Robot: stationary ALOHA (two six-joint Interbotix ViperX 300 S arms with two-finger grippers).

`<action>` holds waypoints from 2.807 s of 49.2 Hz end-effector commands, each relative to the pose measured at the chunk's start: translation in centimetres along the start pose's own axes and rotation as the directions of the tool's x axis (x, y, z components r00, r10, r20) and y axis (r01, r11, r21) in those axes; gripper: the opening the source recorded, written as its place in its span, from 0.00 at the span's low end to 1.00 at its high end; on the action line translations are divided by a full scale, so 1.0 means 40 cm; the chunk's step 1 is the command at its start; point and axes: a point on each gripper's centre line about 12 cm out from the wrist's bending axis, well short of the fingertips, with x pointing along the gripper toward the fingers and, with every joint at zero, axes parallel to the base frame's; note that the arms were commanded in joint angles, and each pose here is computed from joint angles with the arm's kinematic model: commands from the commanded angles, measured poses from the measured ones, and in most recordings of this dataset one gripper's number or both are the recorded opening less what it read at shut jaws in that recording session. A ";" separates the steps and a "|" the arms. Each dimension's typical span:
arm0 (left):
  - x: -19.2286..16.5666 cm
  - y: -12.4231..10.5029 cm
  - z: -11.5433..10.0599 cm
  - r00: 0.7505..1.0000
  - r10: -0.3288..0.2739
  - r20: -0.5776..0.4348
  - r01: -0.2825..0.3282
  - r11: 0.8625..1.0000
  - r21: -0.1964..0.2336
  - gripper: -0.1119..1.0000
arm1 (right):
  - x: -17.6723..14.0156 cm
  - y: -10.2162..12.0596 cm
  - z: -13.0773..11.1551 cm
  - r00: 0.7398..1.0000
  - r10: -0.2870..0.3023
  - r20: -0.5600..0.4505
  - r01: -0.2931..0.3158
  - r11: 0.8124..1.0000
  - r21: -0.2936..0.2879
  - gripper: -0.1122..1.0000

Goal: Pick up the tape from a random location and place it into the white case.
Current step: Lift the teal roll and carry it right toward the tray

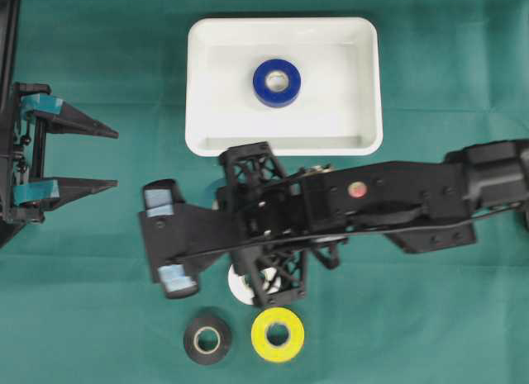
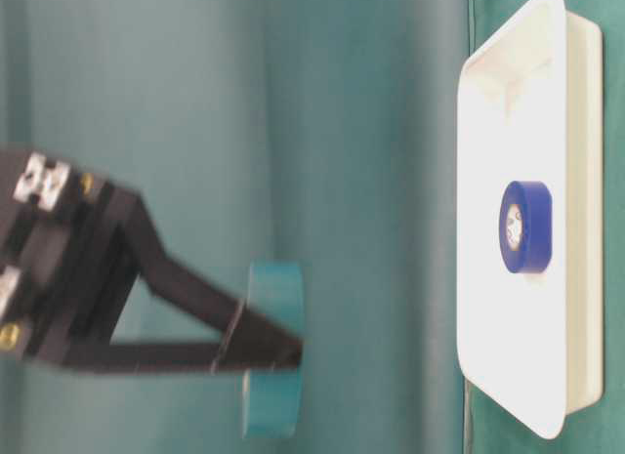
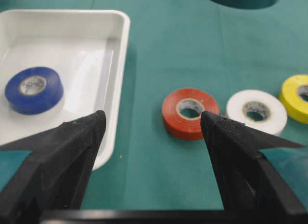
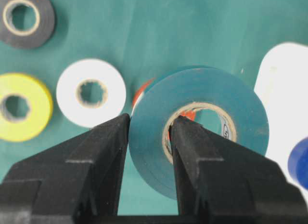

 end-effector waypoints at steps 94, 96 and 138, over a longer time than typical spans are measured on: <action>0.002 0.001 0.010 1.000 0.002 0.011 -0.002 1.000 -0.003 0.82 | -0.115 -0.210 -0.293 0.984 -0.139 0.115 0.101 0.953 0.285 0.36; 0.002 0.001 0.009 1.000 0.002 0.009 -0.002 1.000 -0.003 0.82 | -0.110 -0.229 -0.294 0.982 -0.152 0.108 0.114 0.948 0.298 0.36; 0.002 0.001 0.011 1.000 0.002 0.011 -0.002 1.000 -0.003 0.82 | -0.077 -0.473 -0.338 0.952 -0.301 0.050 0.242 0.847 0.474 0.36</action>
